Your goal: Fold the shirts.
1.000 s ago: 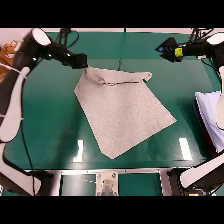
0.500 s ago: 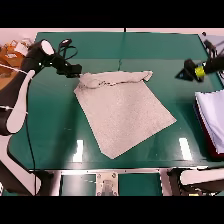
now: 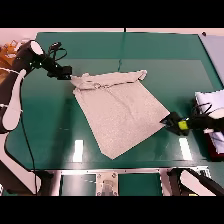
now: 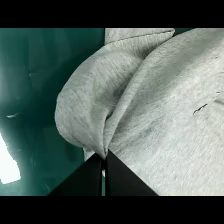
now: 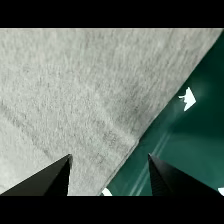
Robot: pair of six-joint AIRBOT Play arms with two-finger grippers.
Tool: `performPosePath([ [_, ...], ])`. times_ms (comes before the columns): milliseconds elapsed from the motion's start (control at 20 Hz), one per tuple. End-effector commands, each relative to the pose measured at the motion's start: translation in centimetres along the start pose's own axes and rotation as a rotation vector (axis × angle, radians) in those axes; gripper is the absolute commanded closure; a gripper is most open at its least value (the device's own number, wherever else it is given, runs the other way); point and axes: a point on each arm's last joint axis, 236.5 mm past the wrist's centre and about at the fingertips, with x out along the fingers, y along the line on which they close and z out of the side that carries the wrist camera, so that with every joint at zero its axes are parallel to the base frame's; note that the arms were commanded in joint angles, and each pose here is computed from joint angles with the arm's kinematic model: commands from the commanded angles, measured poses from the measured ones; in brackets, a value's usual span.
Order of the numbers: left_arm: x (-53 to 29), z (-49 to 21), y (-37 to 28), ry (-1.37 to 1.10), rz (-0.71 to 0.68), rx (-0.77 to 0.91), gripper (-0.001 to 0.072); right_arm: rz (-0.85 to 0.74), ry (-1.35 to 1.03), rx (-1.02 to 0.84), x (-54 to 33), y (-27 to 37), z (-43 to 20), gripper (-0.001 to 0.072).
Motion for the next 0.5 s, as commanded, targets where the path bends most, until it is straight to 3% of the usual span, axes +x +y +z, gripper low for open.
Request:
performPosePath([
  [0,-0.1,-0.9,0.1,0.039,-0.004,0.007,0.0687,0.068,-0.084,0.060,3.4,0.3,0.7,0.0166],
  [50,-0.1,-1.5,0.1,0.062,-0.005,0.021,0.0687,0.066,-0.096,0.055,4.0,0.5,1.6,0.0173],
  [100,-0.2,-2.1,0.2,0.089,-0.005,0.028,0.0687,0.061,-0.102,0.039,4.5,0.8,2.8,0.0338],
  [150,-0.5,-2.9,0.5,0.122,0.003,0.029,0.0687,0.061,-0.103,0.020,4.7,1.3,4.2,0.0609],
  [200,-0.9,-4.0,1.4,0.167,0.028,0.025,0.0688,0.066,-0.116,-0.015,4.6,2.1,6.2,0.0679],
  [350,-2.5,-8.0,4.9,0.330,0.151,-0.055,0.0688,0.122,-0.145,-0.119,3.4,7.1,13.2,0.0703],
  [450,-3.3,-10.0,4.6,0.361,0.156,-0.086,0.0688,0.175,-0.146,-0.191,2.5,11.0,17.6,0.0703],
])
